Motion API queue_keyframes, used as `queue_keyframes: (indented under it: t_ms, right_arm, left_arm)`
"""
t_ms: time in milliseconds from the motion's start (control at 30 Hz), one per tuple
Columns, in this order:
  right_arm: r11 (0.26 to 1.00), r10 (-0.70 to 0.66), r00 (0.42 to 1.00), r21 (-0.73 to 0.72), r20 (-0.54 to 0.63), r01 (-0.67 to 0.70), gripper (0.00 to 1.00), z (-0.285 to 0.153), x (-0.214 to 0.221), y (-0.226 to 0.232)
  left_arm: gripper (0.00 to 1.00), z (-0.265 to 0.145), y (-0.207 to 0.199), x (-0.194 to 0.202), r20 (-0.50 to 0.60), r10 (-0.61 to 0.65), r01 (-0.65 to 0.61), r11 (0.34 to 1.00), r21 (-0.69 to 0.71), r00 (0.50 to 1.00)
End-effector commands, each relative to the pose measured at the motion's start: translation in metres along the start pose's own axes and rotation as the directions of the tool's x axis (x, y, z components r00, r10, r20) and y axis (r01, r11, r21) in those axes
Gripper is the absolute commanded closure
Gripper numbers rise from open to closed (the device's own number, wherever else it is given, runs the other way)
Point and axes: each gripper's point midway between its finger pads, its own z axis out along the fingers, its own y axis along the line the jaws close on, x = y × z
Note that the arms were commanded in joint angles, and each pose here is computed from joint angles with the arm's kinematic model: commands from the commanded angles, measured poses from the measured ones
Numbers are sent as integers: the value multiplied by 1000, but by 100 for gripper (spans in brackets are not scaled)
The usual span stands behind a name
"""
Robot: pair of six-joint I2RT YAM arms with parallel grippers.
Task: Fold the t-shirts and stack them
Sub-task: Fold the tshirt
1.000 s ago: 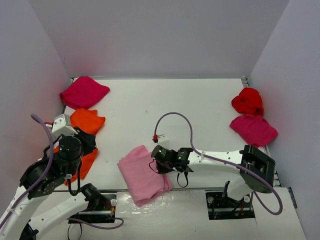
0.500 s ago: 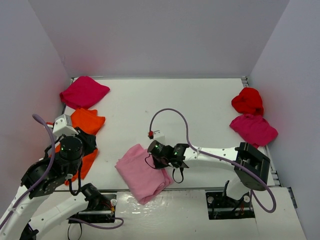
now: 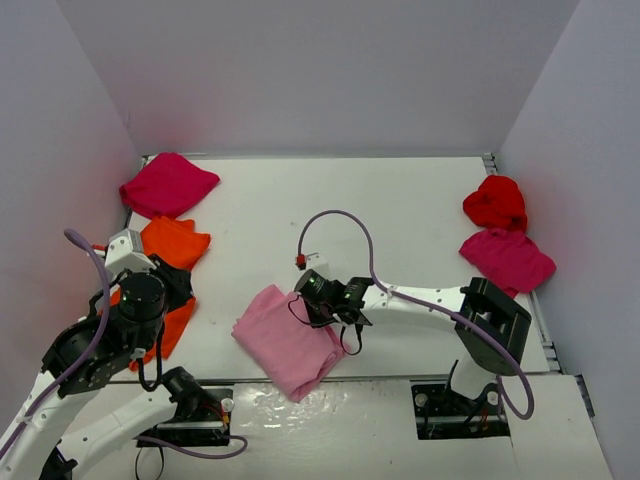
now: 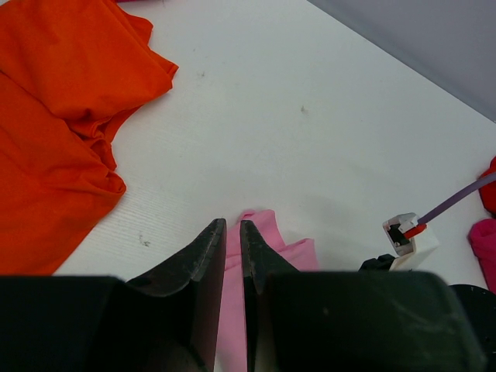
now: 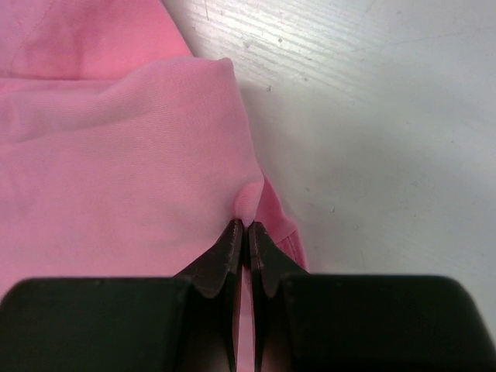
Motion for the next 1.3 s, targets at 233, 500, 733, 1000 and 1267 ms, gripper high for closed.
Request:
queue_keyframes:
  t_ms: [233,500,733,1000,1267]
  right_arm:
    - [998,-21,994,-50,104,26,100,0,-52,24]
    - [999,14,996,29,83,-17,67,38,-46,-9]
    - [997,55,983,38,173,-62,39,32,-75,-16]
    - [996,86,939,-10,332,-87,37,-39,-128,-8]
    - [978,178,963,-143,201,-151,100,-73,-81,4]
  left_arm:
    - [89,2,-4,-11,38,-20,20,1000,-8,999]
    - [89,6,-9,-3,14,-15,15,1000,1,1000]
    - [89,12,-14,7,-15,-8,8,1000,18,1000]
    - [89,20,-22,16,-29,24,-23,999,45,999]
    - [100,45,-63,97,-366,123,-79,988,132,922]
